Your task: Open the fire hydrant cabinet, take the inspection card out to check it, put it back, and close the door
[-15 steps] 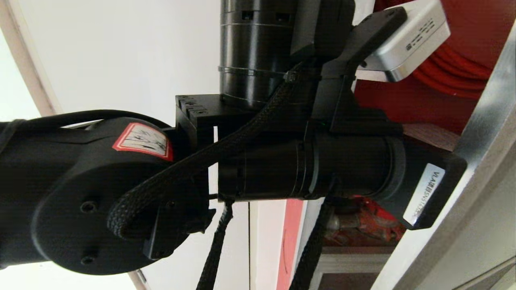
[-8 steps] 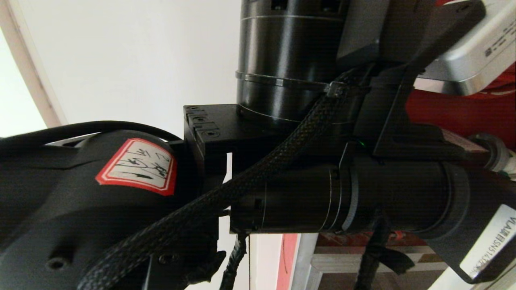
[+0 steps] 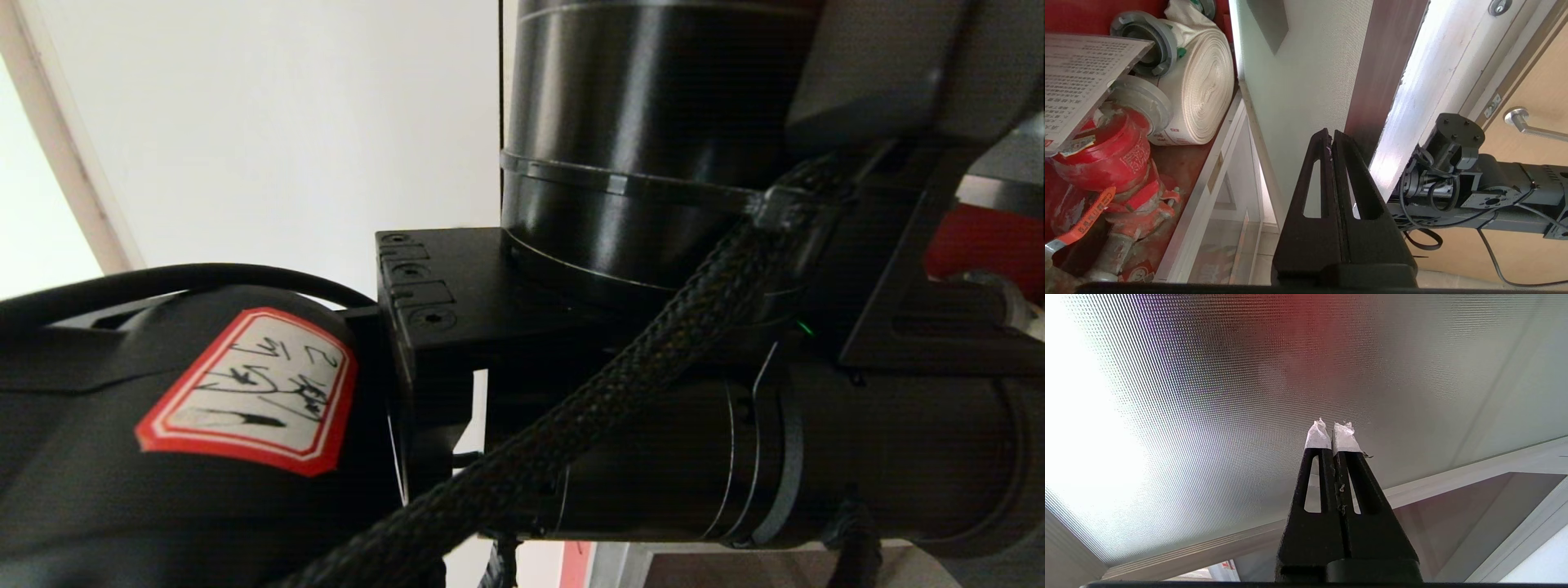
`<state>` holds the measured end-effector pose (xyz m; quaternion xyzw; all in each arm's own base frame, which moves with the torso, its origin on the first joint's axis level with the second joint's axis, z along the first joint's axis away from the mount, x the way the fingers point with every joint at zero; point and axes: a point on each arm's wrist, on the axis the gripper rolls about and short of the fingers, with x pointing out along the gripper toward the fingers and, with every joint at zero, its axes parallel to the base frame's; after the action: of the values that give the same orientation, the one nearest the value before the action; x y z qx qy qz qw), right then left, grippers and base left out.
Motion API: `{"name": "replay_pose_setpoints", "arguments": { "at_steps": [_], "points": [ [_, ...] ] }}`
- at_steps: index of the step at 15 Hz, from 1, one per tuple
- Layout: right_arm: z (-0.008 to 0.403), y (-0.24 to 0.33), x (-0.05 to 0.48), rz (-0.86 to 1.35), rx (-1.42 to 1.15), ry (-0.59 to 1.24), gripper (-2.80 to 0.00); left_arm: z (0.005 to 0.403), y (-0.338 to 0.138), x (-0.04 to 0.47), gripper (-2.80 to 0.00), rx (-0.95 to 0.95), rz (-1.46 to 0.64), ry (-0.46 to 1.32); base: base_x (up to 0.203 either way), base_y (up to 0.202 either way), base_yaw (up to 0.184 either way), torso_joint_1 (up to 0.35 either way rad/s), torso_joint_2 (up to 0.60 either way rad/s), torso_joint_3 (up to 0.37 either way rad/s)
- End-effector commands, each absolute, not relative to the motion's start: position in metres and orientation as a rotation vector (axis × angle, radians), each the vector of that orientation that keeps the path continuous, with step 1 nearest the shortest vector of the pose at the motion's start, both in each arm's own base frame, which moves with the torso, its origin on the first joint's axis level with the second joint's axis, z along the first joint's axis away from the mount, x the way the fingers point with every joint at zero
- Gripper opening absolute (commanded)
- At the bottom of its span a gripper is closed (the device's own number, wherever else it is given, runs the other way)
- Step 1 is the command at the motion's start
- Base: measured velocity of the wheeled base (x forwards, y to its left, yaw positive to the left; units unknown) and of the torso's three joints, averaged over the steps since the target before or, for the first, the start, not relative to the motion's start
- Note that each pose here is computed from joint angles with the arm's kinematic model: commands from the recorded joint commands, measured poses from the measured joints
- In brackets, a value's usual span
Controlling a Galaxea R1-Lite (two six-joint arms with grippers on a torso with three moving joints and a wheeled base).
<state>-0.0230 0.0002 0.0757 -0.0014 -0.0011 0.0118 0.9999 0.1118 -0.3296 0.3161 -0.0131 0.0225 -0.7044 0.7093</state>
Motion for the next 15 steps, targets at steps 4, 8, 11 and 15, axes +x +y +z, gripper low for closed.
{"name": "replay_pose_setpoints", "arguments": {
  "at_steps": [4, 8, 11, 15],
  "points": [
    [0.075, 0.000, -0.023, 0.025, -0.003, -0.002, -2.80, 0.319, -0.327, 0.110, -2.80, -0.033, -1.567, 0.042, 0.000, 0.000, 0.000, 0.000, 0.00, 0.000],
    [0.076, 0.000, -0.023, 0.025, -0.003, -0.003, -2.80, 0.317, -0.327, 0.108, -2.80, -0.030, -1.573, 0.050, 0.000, 0.000, 0.000, 0.000, 0.00, 0.000],
    [0.075, 0.000, -0.023, 0.025, -0.003, 0.000, -2.80, 0.317, -0.327, 0.105, -2.80, -0.030, -1.582, 0.049, 0.000, 0.000, 0.000, 0.000, 0.00, 0.000],
    [0.076, 0.000, -0.023, 0.025, -0.003, -0.003, -2.80, 0.316, -0.326, 0.102, -2.80, -0.027, -1.583, 0.054, 0.000, 0.000, 0.000, 0.000, 0.00, 0.000]
  ]
}}
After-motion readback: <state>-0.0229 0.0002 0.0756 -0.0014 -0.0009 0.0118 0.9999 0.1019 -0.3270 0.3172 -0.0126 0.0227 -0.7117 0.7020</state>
